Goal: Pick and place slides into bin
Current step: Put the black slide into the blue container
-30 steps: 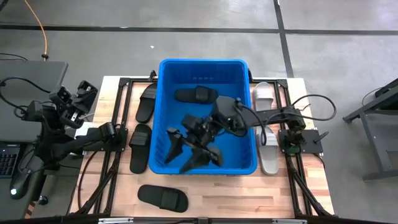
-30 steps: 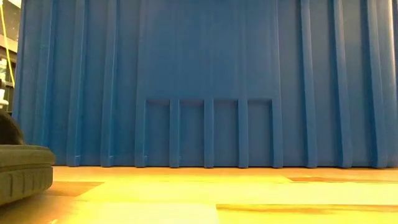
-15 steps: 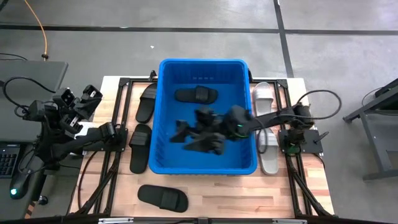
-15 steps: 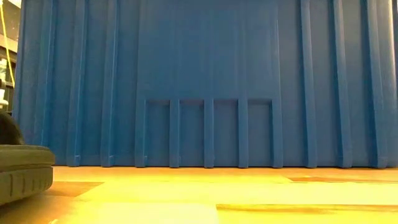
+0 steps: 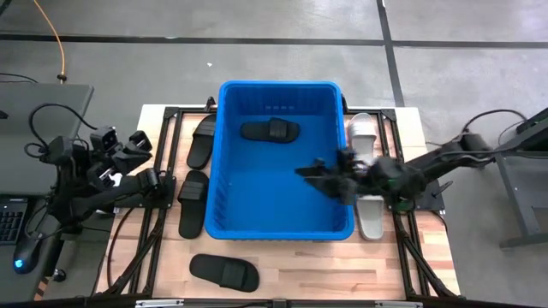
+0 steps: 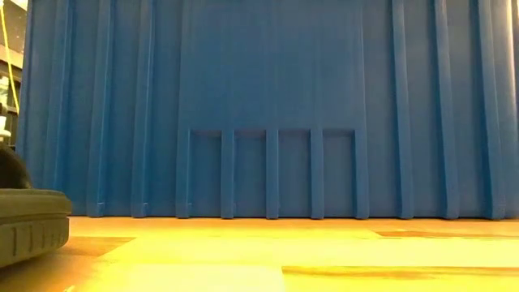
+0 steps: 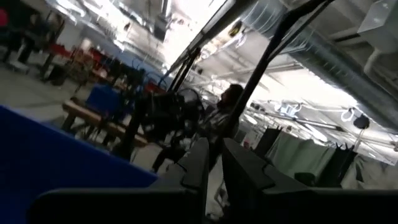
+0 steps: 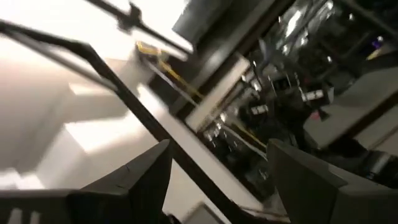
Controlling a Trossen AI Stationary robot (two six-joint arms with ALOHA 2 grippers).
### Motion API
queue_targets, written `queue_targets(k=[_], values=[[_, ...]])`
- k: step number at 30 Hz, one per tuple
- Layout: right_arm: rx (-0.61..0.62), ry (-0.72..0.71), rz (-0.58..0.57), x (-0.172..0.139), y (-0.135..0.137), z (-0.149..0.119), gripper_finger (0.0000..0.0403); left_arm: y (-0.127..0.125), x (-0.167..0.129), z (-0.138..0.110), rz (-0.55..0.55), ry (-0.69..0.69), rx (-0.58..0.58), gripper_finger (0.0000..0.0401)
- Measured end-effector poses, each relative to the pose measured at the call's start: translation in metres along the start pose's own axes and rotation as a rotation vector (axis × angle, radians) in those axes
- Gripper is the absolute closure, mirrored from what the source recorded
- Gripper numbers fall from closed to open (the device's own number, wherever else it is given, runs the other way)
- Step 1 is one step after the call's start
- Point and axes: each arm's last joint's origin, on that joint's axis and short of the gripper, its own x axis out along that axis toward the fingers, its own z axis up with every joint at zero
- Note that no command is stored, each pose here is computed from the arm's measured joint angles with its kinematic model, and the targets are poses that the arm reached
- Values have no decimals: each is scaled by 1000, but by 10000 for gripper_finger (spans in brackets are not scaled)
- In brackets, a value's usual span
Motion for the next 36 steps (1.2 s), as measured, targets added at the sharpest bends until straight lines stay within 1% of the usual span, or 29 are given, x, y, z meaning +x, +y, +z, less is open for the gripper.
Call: queue_targets(k=[4,7,9,12,14,17,23,27,31,34,36], values=[[-5,-37,-117,-39,-2,-4,150,9,10,-3,28,45,-70,364],[-2,-98,-127,-56,6,2,150,19,24,-3,47,82,-71,364],[-11,-103,-139,-63,8,2,150,20,31,1,36,65,-49,364],[-15,-101,-168,-68,10,0,150,24,49,12,12,5,28,364],[-10,-109,-173,-68,11,1,150,28,64,18,-17,-18,42,364],[-16,-94,-185,-68,9,-1,150,33,86,27,-111,-44,42,364],[-27,-113,-208,-68,9,0,150,48,123,34,-255,-61,-2,364],[-21,-111,-208,-68,9,-1,150,54,144,28,-324,-47,-43,364],[-25,-103,-213,-68,8,-1,150,57,165,12,-362,-9,-91,364],[-22,-98,-209,-69,9,-2,150,38,172,-1,-441,-16,-84,364],[-19,-96,-212,-69,10,-3,150,26,174,-10,-451,-15,-87,364]])
